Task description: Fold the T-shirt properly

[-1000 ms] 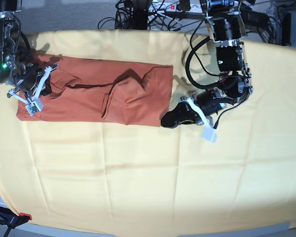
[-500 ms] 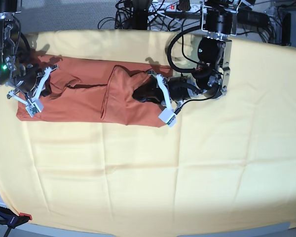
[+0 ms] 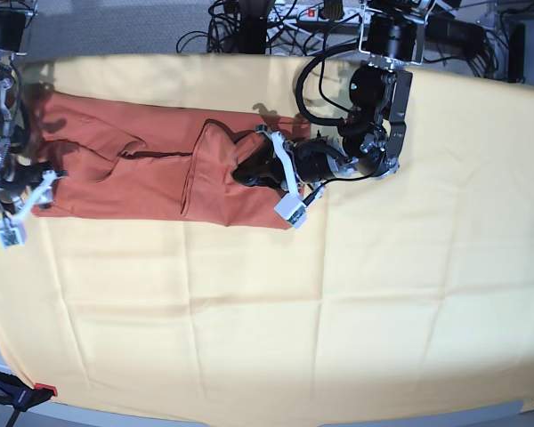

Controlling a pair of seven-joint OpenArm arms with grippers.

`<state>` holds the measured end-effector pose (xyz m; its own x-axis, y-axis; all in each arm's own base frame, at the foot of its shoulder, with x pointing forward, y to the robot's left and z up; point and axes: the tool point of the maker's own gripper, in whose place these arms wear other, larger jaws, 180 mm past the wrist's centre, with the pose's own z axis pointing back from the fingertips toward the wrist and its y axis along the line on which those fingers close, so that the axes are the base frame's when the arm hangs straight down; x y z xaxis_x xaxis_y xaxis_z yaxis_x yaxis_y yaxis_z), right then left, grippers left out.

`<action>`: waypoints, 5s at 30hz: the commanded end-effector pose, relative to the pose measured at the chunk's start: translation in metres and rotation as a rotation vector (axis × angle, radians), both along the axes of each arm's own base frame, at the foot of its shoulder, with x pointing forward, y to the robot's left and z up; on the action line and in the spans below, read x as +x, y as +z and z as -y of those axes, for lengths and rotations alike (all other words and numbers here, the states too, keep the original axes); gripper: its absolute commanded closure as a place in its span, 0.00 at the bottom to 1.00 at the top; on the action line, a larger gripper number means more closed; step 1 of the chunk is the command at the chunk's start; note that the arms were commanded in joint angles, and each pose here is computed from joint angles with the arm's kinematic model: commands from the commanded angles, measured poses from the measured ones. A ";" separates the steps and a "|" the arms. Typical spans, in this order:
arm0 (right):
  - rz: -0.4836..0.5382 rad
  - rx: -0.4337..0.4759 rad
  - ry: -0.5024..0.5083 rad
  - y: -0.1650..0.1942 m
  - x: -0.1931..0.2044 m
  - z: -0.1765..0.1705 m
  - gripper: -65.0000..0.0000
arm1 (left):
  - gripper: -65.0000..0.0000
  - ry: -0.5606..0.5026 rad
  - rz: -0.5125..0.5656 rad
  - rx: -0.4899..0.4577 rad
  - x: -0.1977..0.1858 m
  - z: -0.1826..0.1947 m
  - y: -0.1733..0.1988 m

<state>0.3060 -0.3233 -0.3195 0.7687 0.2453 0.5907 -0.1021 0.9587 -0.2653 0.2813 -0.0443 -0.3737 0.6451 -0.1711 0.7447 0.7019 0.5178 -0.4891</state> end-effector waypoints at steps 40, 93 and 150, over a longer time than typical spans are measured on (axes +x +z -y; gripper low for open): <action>-0.182 0.869 0.032 -0.066 -0.087 -0.028 0.83 | 1.00 -0.013 -0.007 0.021 -0.001 0.000 0.000; 0.270 0.607 0.647 0.065 -0.050 -0.253 1.00 | 0.96 0.286 -0.028 -0.145 0.026 -0.171 0.050; 0.115 0.342 0.915 0.020 -0.031 -0.300 0.63 | 0.96 0.294 -0.022 -0.140 0.026 -0.178 0.051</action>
